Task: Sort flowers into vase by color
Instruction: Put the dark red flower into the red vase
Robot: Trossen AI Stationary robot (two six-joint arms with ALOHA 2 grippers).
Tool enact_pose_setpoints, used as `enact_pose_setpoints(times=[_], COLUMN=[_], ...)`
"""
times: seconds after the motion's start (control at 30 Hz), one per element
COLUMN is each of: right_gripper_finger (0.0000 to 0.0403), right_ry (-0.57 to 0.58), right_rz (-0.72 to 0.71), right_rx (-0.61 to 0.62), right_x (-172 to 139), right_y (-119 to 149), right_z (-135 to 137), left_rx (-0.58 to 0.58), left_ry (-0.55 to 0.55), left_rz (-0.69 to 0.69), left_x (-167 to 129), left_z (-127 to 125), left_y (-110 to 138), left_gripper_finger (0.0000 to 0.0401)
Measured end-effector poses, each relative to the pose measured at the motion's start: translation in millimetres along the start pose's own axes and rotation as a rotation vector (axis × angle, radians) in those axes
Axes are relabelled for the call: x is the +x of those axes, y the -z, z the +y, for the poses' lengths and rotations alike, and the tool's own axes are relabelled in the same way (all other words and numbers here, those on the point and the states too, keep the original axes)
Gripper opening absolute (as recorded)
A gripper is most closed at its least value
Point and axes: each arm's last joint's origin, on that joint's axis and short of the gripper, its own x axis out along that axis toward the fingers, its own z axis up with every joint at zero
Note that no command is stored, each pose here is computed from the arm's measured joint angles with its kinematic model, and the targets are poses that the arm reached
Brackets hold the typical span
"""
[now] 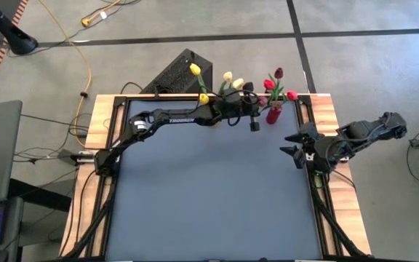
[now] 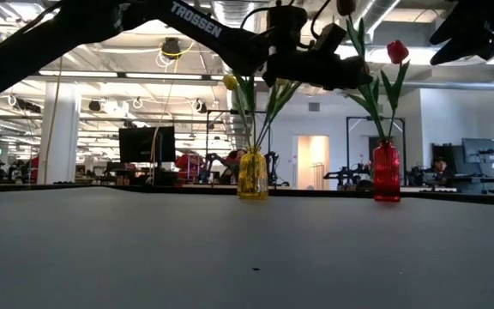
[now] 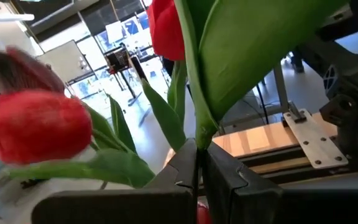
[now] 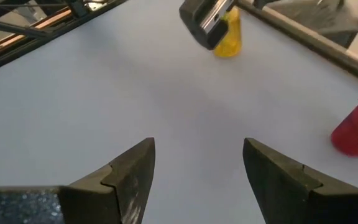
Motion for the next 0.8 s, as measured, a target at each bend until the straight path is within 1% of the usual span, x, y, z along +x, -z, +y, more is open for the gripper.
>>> enact_pose_setpoints(times=[0.17,0.3,0.43,0.53,0.63,0.7,0.8], right_gripper_finger=[0.0270,0.0270,0.0270,0.0270,0.0270,0.0270,0.0270], right_ry=[0.054,0.065,0.074,0.137,0.205,0.248,0.313], right_rz=[-0.065,-0.134,-0.251,-0.337,-0.380,-0.400,-0.420], right_rx=[-0.068,-0.094,-0.129,-0.216,-0.371,-0.449,-0.499], right_x=[0,0,-2,2,9,16,26], right_y=[-3,-8,-18,-29,-40,-47,-57], right_z=[-1,2,7,12,18,23,25], left_rx=[-0.004,-0.026,-0.042,-0.042,-0.042,-0.042,-0.043], left_ry=[0.001,0.001,0.003,-0.016,-0.015,-0.013,-0.011], left_rz=[0.001,0.002,0.017,0.024,0.029,0.032,0.036], left_x=[0,0,0,0,0,0,0], left_z=[0,0,-1,0,0,-1,-1], left_y=[0,0,1,2,2,2,3], left_gripper_finger=[0.0008,0.0035,0.0065,0.0080,0.0088,0.0090,0.0091])
